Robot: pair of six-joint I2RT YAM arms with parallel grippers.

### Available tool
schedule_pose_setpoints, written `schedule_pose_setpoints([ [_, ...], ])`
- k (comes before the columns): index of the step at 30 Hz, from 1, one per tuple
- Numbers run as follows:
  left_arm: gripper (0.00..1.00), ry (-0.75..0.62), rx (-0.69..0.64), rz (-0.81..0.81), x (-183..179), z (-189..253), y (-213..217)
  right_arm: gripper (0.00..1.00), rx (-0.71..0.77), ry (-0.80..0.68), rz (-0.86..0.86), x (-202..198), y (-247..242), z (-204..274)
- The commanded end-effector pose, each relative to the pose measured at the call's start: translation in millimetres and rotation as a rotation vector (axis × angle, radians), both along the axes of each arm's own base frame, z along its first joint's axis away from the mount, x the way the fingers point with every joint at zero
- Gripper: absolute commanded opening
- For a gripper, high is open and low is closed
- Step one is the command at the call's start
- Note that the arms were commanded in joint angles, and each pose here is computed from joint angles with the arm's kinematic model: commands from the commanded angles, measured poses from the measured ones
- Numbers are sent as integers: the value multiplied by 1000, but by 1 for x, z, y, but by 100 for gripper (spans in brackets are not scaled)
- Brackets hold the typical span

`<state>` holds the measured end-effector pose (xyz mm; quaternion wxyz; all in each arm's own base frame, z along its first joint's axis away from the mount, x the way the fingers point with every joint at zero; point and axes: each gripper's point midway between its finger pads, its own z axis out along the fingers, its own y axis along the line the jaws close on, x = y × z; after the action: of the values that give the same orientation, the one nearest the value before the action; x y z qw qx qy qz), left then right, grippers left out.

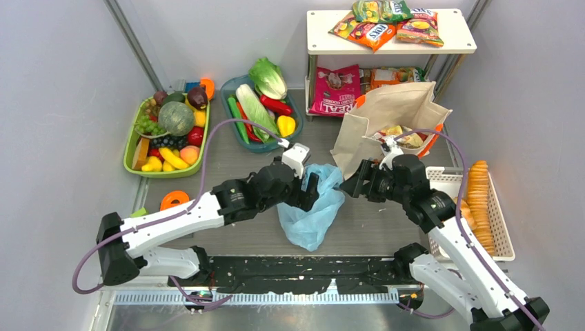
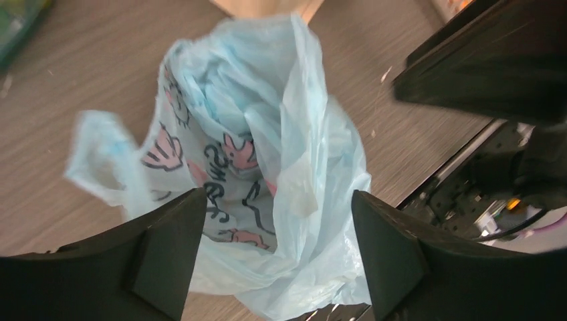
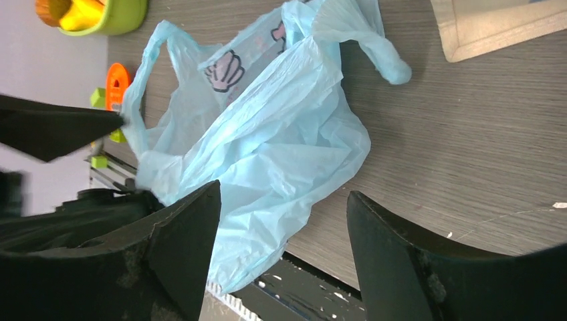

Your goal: Place the mixed food into the grocery bags and tie them

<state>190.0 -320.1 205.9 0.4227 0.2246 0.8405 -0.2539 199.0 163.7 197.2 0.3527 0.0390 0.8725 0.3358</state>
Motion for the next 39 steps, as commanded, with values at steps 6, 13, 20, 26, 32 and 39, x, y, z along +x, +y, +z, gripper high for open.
schedule_pose_setpoints([
  [6,85,2,-88,177,31,79,61,79,-143,-26,-85,41,-2,9],
  [13,89,144,-95,247,62,50,81,81,-179,41,-344,70,-18,7],
  [20,87,241,-45,263,80,21,68,82,-76,90,-406,90,-1,6],
  [26,86,300,-16,322,87,-5,75,81,7,117,-407,97,19,3],
  [32,82,348,-16,340,88,-29,77,81,13,162,-383,99,37,-16],
  [39,69,414,-12,322,89,-54,72,72,20,250,-352,90,48,-55],
])
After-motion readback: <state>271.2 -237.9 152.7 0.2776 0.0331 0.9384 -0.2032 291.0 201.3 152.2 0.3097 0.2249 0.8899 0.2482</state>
